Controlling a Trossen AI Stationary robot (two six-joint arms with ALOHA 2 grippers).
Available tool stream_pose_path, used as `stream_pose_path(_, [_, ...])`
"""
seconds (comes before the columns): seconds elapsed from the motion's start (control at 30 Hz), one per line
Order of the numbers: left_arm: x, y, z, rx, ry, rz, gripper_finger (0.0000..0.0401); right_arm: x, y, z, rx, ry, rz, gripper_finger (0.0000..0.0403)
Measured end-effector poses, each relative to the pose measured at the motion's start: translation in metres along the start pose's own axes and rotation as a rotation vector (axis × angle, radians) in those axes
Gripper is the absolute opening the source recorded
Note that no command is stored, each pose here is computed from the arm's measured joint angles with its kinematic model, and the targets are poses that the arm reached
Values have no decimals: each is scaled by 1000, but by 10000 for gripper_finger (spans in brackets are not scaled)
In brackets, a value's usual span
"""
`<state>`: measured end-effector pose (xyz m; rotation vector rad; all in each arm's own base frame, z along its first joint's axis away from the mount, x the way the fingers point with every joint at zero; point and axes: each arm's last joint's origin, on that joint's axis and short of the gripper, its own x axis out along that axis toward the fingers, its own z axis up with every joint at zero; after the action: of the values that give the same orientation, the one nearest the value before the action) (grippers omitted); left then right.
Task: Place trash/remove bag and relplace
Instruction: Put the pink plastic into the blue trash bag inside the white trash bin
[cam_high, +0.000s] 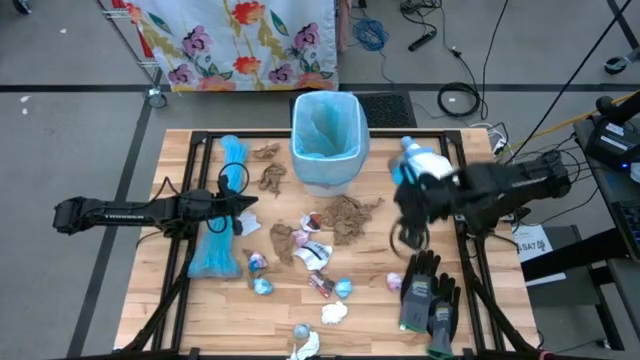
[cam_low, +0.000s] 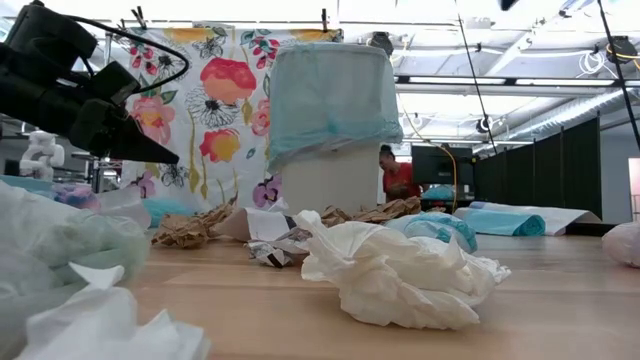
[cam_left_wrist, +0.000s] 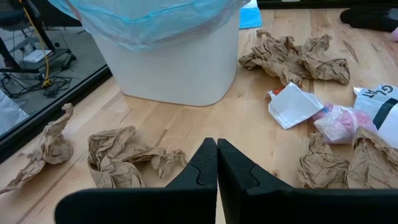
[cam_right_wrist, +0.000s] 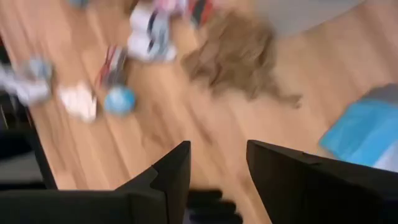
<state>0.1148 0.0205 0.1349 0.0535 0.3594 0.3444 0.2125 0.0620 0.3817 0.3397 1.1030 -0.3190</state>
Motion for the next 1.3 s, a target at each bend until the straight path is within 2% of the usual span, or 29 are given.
stream_pose_path(0.27, [0, 0, 0, 0, 0, 0, 2, 65, 34, -58, -182, 126, 39, 148])
stream_pose_path(0.5, [0, 0, 0, 0, 0, 0, 2, 132, 37, -98, -255, 127, 124, 148])
stream_pose_path(0.73, [0, 0, 0, 0, 0, 0, 2, 178, 36, -118, -270, 122, 205, 148])
stream_pose_path(0.93, [0, 0, 0, 0, 0, 0, 2, 207, 42, -126, -356, 158, 166, 148])
stream_pose_path(1.07, [0, 0, 0, 0, 0, 0, 2, 226, 50, -128, -362, 167, 175, 147])
stream_pose_path(1.17, [0, 0, 0, 0, 0, 0, 2, 237, 60, -126, -317, 126, 232, 126])
stream_pose_path(1.3, [0, 0, 0, 0, 0, 0, 2, 243, 66, -124, -302, 106, 277, 42])
